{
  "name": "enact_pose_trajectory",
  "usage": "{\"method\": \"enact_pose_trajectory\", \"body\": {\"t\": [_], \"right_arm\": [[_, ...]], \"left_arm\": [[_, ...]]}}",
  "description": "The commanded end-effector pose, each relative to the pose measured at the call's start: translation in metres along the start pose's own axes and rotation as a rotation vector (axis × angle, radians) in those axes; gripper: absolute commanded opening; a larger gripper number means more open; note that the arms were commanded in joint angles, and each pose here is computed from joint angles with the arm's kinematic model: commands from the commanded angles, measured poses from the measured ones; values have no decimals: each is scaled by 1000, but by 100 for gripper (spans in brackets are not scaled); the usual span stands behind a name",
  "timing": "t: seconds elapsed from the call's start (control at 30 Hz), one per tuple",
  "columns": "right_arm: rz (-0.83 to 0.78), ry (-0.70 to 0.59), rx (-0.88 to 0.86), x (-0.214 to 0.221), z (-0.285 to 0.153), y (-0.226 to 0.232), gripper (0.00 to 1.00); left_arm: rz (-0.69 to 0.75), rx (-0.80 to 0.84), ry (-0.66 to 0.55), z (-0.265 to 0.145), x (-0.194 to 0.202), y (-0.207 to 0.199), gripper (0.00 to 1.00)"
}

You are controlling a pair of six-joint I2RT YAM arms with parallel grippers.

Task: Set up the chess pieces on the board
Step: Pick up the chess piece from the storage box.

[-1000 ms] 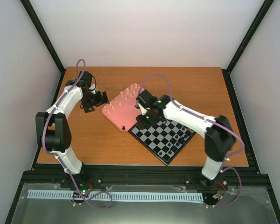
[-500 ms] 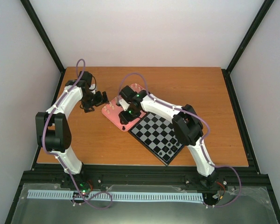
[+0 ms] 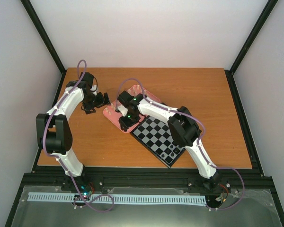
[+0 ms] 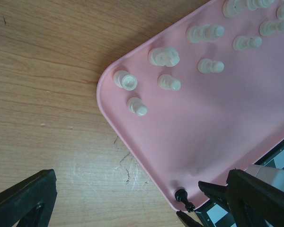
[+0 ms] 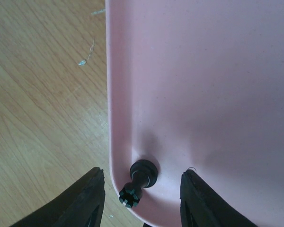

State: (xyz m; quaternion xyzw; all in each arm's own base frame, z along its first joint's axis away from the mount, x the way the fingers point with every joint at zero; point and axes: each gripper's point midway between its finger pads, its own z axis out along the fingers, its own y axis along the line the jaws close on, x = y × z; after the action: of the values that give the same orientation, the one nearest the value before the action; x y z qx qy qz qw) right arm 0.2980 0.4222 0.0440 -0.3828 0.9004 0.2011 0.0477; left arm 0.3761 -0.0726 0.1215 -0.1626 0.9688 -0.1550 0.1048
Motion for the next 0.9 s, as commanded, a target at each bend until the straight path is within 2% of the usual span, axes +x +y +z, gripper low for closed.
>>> {"method": "enact_pose_trajectory", "body": {"t": [0.0, 0.6, 0.87], "right_arm": [[-10, 11, 0, -3, 2, 3, 42], [-8, 53, -8, 3, 11, 2, 27], [-8, 42, 16, 1, 6, -1, 8]], "left_arm": [[28, 26, -55, -18, -9, -12, 100], [26, 30, -50, -16, -9, -12, 100], [26, 28, -50, -15, -9, -11, 100]]}}
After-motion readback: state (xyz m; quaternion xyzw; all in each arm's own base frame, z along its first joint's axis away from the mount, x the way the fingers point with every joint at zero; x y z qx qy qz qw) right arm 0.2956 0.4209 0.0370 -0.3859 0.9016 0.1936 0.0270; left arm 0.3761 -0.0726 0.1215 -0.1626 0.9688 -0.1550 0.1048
